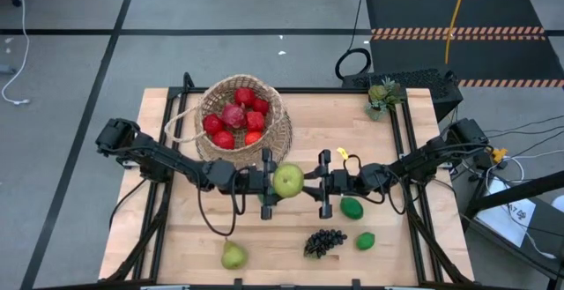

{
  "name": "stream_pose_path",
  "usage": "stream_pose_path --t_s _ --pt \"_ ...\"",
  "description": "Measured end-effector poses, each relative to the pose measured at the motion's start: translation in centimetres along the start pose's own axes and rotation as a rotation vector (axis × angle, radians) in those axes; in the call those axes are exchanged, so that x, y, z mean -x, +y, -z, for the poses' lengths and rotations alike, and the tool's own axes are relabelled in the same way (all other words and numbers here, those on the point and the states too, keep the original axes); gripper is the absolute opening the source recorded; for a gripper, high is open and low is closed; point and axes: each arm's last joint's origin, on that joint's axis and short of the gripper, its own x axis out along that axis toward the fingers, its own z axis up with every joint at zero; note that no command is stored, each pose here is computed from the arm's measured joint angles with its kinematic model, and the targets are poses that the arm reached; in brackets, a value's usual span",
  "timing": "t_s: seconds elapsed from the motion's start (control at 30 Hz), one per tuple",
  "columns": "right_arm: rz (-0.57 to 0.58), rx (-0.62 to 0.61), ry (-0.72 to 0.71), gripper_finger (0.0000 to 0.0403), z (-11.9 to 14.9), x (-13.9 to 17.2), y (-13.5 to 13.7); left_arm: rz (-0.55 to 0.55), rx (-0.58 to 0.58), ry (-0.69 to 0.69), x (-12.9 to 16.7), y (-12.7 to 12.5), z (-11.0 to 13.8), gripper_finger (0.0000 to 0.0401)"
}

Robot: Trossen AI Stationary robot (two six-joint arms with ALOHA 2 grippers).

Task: Build produce basket
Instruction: Put the top pear into the basket

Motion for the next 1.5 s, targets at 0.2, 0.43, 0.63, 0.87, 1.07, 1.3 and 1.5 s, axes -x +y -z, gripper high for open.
stream_pose_path --t_s 0.2,0.43,0.63,0.87,1.07,1.3,1.5 --pt "-0.009 0.021 0.059 0.0192 0.0 0.2 0.0 0.002 0.000 0.000 0.0 -0.1 0.0 0.0206" --pt "-0.021 0.015 0.168 0.0288 -0.8 1.0 -0.4 -0.002 0.006 -0.008 0.2 0.0 -0.5 0.0206" --pt "-0.020 -0.035 0.292 0.0334 -2.0 2.5 -1.1 -0.008 0.000 0.014 0.9 0.3 -1.6 0.0207" --pt "-0.047 -0.070 0.335 0.0343 -3.7 4.2 -1.0 -0.072 -0.016 0.091 3.1 1.7 -4.1 0.0199" --pt "-0.095 -0.043 0.300 0.0343 -4.8 4.9 -0.3 -0.224 -0.066 0.189 6.0 3.9 -6.4 0.0206" --pt "-0.109 -0.001 0.294 0.0343 -4.8 5.0 -0.1 -0.398 -0.076 0.278 9.7 7.1 -8.4 0.0198" --pt "-0.103 0.024 0.292 0.0343 -4.8 4.9 -0.2 -0.543 -0.101 0.456 11.5 9.8 -7.2 0.0210"
